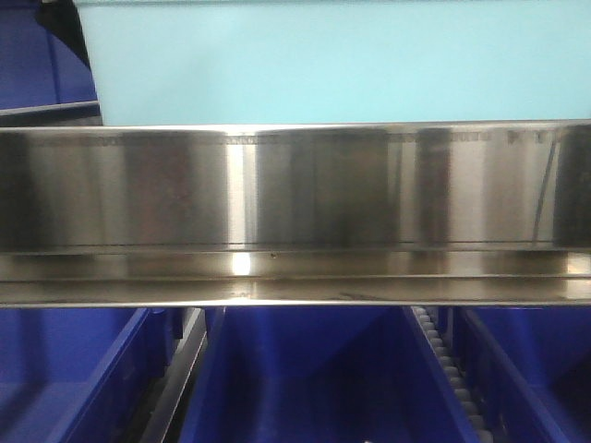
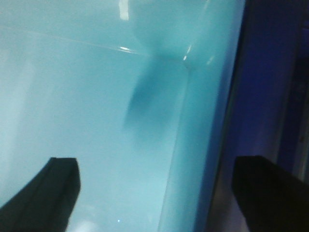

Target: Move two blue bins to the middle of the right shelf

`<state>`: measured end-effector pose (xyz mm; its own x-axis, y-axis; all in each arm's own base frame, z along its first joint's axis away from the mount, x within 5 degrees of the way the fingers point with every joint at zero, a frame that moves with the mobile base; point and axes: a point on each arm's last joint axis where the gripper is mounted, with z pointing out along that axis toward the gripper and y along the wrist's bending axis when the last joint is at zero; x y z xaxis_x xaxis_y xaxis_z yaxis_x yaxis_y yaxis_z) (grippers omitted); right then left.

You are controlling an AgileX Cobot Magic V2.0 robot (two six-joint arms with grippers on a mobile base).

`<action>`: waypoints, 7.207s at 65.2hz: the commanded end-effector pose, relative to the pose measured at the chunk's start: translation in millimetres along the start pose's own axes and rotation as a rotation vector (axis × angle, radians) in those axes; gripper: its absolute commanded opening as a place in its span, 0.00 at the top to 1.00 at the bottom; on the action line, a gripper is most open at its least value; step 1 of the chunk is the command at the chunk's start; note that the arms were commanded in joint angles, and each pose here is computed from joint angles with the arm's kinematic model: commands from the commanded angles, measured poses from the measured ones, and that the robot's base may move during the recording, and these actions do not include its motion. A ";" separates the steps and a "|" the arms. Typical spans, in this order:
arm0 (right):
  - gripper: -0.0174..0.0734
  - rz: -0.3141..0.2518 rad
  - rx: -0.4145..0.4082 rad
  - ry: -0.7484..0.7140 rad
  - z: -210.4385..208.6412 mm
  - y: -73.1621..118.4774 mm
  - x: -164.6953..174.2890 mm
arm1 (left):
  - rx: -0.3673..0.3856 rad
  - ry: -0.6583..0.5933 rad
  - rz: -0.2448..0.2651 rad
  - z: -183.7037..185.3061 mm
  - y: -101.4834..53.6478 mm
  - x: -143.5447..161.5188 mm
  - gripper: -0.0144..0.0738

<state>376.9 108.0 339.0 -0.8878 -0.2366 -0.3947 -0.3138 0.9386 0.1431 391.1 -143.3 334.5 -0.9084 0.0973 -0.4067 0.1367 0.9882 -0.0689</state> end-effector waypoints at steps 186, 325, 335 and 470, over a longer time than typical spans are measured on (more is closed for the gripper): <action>0.98 -0.020 0.016 -0.761 -184.8 27.2 13.5 | 0.074 -0.632 0.003 -178.0 4.8 -18.9 0.96; 0.98 -0.020 0.016 -0.761 -184.8 27.2 13.5 | 0.068 -0.633 0.004 -178.0 5.3 -19.0 0.96; 0.98 -0.020 0.016 -0.761 -184.8 27.2 13.5 | 0.068 -0.633 0.004 -178.0 5.3 -19.0 0.96; 0.98 -0.020 0.016 -0.761 -184.8 27.2 13.5 | 0.068 -0.633 0.004 -178.0 5.3 -19.0 0.96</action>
<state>298.7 85.7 493.3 -0.4675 -0.0345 -0.8833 -0.3086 0.9427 0.1265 344.7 -120.3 491.8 -0.5560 -0.0059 -0.8312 0.1672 0.9787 -0.1188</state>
